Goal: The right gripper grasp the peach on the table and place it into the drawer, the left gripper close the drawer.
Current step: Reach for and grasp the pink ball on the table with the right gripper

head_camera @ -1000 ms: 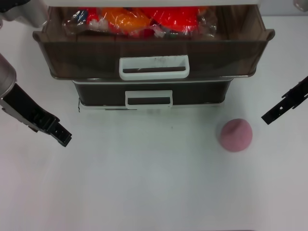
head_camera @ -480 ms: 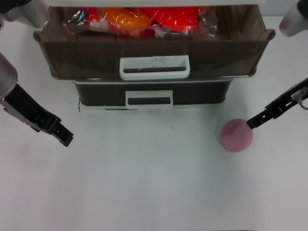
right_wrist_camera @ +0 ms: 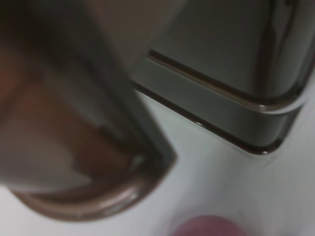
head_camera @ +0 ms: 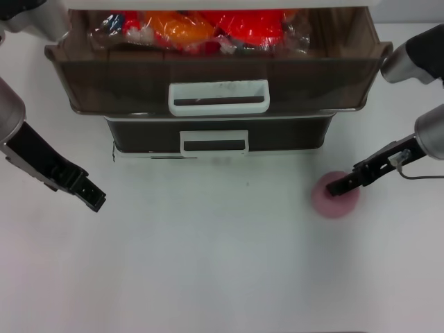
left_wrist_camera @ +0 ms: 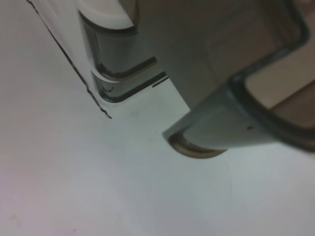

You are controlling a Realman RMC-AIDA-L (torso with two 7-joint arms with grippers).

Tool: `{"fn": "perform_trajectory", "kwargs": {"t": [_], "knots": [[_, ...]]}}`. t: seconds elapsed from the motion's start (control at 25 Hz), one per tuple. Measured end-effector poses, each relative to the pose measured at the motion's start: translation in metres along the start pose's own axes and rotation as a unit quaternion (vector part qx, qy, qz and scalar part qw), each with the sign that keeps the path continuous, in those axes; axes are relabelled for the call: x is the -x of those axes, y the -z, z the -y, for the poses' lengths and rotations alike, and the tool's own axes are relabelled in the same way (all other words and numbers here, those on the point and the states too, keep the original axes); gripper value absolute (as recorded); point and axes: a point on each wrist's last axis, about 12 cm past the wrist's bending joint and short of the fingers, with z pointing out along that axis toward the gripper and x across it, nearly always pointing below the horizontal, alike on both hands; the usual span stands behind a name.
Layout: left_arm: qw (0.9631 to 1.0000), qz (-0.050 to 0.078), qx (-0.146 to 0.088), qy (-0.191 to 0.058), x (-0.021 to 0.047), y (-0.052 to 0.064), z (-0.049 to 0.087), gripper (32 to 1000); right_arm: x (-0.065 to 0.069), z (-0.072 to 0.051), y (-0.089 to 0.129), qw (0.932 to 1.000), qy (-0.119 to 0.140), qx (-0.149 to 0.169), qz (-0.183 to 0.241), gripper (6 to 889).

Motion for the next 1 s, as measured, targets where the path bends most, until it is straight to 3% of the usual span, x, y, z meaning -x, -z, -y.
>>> {"fn": "perform_trajectory", "kwargs": {"t": [0.68,1.0], "knots": [[1.0,0.002,0.0,0.0,0.001,-0.0008,-0.0004,814,-0.0029,-0.0025,-0.0076,0.9999,0.001,0.013,0.007,849],[1.0,0.002,0.0,-0.001,0.0009,-0.001,-0.0005,814,-0.002,-0.0033,-0.0073,0.9999,0.002,0.015,0.006,697]]}}
